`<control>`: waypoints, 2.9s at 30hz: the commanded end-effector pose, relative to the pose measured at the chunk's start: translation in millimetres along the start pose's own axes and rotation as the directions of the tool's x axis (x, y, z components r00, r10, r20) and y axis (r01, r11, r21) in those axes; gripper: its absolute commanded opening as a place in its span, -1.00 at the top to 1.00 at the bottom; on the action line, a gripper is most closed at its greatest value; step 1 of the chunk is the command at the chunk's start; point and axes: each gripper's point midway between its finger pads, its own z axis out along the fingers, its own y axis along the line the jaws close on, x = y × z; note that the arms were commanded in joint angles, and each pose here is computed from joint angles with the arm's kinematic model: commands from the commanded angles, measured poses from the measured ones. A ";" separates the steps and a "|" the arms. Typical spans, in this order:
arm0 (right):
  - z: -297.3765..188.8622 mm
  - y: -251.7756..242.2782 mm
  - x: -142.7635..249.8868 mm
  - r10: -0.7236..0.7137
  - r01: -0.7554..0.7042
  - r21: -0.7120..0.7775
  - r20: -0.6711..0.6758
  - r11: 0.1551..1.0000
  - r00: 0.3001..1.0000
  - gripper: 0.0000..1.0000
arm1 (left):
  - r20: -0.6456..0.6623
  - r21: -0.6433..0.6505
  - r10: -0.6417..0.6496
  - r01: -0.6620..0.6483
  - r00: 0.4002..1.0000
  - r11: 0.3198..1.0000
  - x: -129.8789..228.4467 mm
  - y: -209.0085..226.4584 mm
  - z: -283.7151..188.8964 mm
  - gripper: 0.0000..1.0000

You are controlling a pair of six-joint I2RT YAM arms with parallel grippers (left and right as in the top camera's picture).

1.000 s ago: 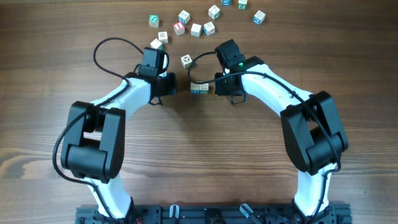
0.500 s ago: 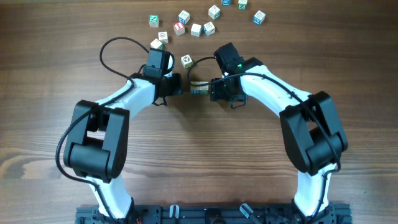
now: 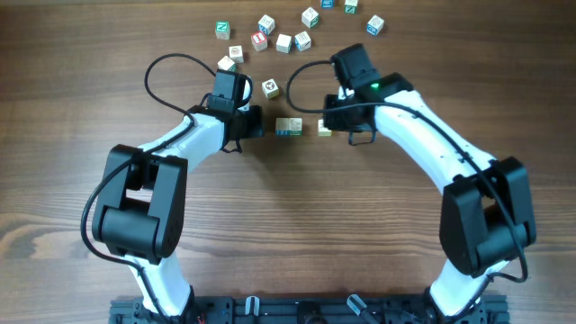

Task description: Form a horizontal line

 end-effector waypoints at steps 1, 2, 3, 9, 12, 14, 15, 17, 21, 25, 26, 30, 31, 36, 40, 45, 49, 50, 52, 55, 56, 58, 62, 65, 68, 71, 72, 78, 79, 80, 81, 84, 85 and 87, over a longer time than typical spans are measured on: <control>1.5 -30.8 -3.8 0.090 -0.090 0.040 0.009 0.995 0.996 0.77 | -0.046 0.023 0.008 -0.007 0.999 1.000 13.6 -2.2 11.1 0.92; 5.1 -36.5 -1.0 0.104 -0.104 0.040 -0.003 0.994 0.995 0.80 | -0.044 0.024 0.009 -0.008 0.999 1.000 13.1 -2.4 11.1 0.92; 9.5 -41.3 2.2 0.115 -0.115 0.037 -0.015 0.993 0.993 0.81 | -0.043 0.025 0.009 -0.008 0.999 1.000 12.9 -2.5 11.1 0.92; 40.5 -46.6 21.2 0.117 -0.118 -0.035 -0.040 0.992 0.992 0.81 | -0.046 0.032 0.009 -0.007 0.999 0.999 13.5 -3.7 11.1 0.92; 52.9 -39.2 27.4 0.098 -0.101 -0.098 -0.043 0.990 0.994 0.82 | -0.047 0.031 0.008 -0.007 0.999 0.999 13.8 -3.6 11.1 0.92; 65.4 -40.0 29.4 0.095 -0.098 -0.111 -0.032 0.989 0.995 0.85 | -0.052 0.040 0.008 -0.006 0.999 0.999 14.9 -5.0 11.0 0.92; 68.0 -40.2 29.4 0.094 -0.097 -0.113 -0.028 0.989 0.995 0.85 | -0.053 0.042 0.009 -0.007 0.999 0.999 15.2 -5.7 11.0 0.92; 76.9 -40.8 32.9 0.094 -0.098 -0.119 -0.035 0.988 0.995 0.86 | -0.055 0.047 0.014 -0.011 0.998 0.999 16.0 -8.3 11.2 0.92; 96.9 -30.5 43.1 0.089 -0.105 -0.193 -0.088 0.976 0.992 0.87 | -0.058 0.052 0.028 -0.025 0.998 0.998 18.5 -14.2 11.9 0.92; 110.7 -24.7 49.5 0.086 -0.112 -0.238 -0.118 0.965 0.989 0.91 | -0.060 0.057 0.036 -0.033 0.998 0.998 20.1 -18.1 12.3 0.92; 111.4 -24.8 50.4 0.087 -0.114 -0.238 -0.121 0.964 0.989 0.91 | -0.060 0.057 0.037 -0.034 0.998 0.998 20.2 -18.3 12.4 0.92; 111.3 -24.9 50.6 0.087 -0.114 -0.238 -0.123 0.965 0.989 0.91 | -0.054 0.048 0.038 -0.035 0.998 0.998 19.0 -17.2 12.7 0.92; 111.3 -25.2 51.3 0.087 -0.115 -0.236 -0.125 0.965 0.988 0.91 | -0.050 0.042 0.039 -0.037 0.998 0.998 18.1 -16.3 12.9 0.92; 111.2 -26.2 54.4 0.090 -0.120 -0.230 -0.138 0.966 0.986 0.91 | -0.039 0.045 0.041 -0.039 0.998 0.998 15.5 -17.1 13.0 0.92; 111.1 -27.6 58.0 0.138 -0.172 -0.215 -0.163 0.961 0.977 0.91 | -0.035 0.046 0.041 -0.040 0.999 0.998 14.6 -17.4 13.1 0.92; 111.0 -28.0 59.4 0.218 -0.253 -0.198 -0.185 0.947 0.958 0.91 | -0.036 0.045 0.041 -0.039 0.999 0.998 14.6 -17.2 13.1 0.92; 110.7 -25.8 60.5 0.247 -0.285 -0.199 -0.198 0.938 0.949 0.91 | -0.036 0.046 0.041 -0.039 0.999 0.998 14.9 -17.3 13.1 0.92; 110.2 -23.2 61.1 0.243 -0.285 -0.208 -0.203 0.936 0.948 0.91 | -0.035 0.046 0.041 -0.039 0.999 0.998 14.6 -17.3 13.1 0.92; 109.9 -20.3 61.9 0.256 -0.300 -0.213 -0.211 0.930 0.943 0.91 | -0.035 0.046 0.041 -0.039 0.999 0.998 14.6 -17.3 13.1 0.92; 109.5 -15.2 63.1 0.249 -0.296 -0.225 -0.216 0.928 0.944 0.91 | -0.035 0.046 0.041 -0.039 0.999 0.998 14.6 -17.3 13.1 0.92; 109.6 -13.9 63.9 0.248 -0.295 -0.224 -0.218 0.929 0.944 0.92 | -0.035 0.046 0.041 -0.040 0.999 0.998 14.6 -17.4 13.1 0.92; 109.8 -11.1 65.5 0.253 -0.301 -0.222 -0.221 0.928 0.942 0.91 | -0.035 0.046 0.041 -0.039 0.999 0.998 14.6 -17.3 13.1 0.92; 110.1 -7.4 64.0 0.247 -0.294 -0.230 -0.212 0.928 0.945 0.91 | -0.036 0.045 0.041 -0.039 0.999 0.998 14.8 -17.2 13.1 0.92; 110.4 -9.0 62.5 0.249 -0.292 -0.221 -0.203 0.930 0.947 0.91 | -0.036 0.046 0.041 -0.039 0.999 0.998 14.8 -17.4 13.1 0.92; 110.1 -16.3 65.7 0.276 -0.313 -0.175 -0.207 0.933 0.939 0.91 | -0.036 0.045 0.041 -0.039 0.999 0.998 14.6 -17.2 13.1 0.92; 107.9 -23.0 74.4 0.292 -0.327 -0.129 -0.231 0.936 0.928 0.91 | -0.036 0.045 0.041 -0.039 0.998 0.998 14.9 -17.3 13.1 0.92; 107.3 -23.2 78.2 0.292 -0.328 -0.122 -0.245 0.937 0.925 0.91 | -0.036 0.046 0.041 -0.039 0.998 0.998 14.9 -17.4 13.1 0.92; 103.3 -20.6 100.6 0.278 -0.319 -0.085 -0.316 0.944 0.907 0.91 | -0.036 0.046 0.041 -0.039 0.999 0.998 14.8 -17.4 13.1 0.92; 102.7 -18.1 103.3 0.273 -0.316 -0.088 -0.326 0.945 0.905 0.91 | -0.036 0.045 0.041 -0.039 0.999 0.998 14.9 -17.1 13.1 0.92; 102.2 -14.6 104.9 0.263 -0.311 -0.099 -0.333 0.945 0.905 0.91 | -0.036 0.046 0.041 -0.039 0.999 0.998 14.8 -17.4 13.1 0.92; 101.6 -10.1 106.9 0.254 -0.308 -0.112 -0.342 0.945 0.904 0.91 | -0.036 0.045 0.041 -0.039 0.999 0.998 14.7 -17.2 13.1 0.92; 102.3 -1.3 108.6 0.230 -0.286 -0.126 -0.337 0.950 0.913 0.91 | -0.035 0.046 0.041 -0.040 0.999 0.998 14.6 -17.4 13.1 0.92; 102.5 0.3 108.7 0.225 -0.281 -0.130 -0.335 0.951 0.915 0.91 | -0.036 0.046 0.041 -0.040 0.999 0.998 14.7 -17.4 13.1 0.92; 102.9 2.3 108.1 0.223 -0.280 -0.135 -0.331 0.951 0.917 0.91 | -0.036 0.045 0.041 -0.039 0.999 0.998 14.6 -17.2 13.1 0.92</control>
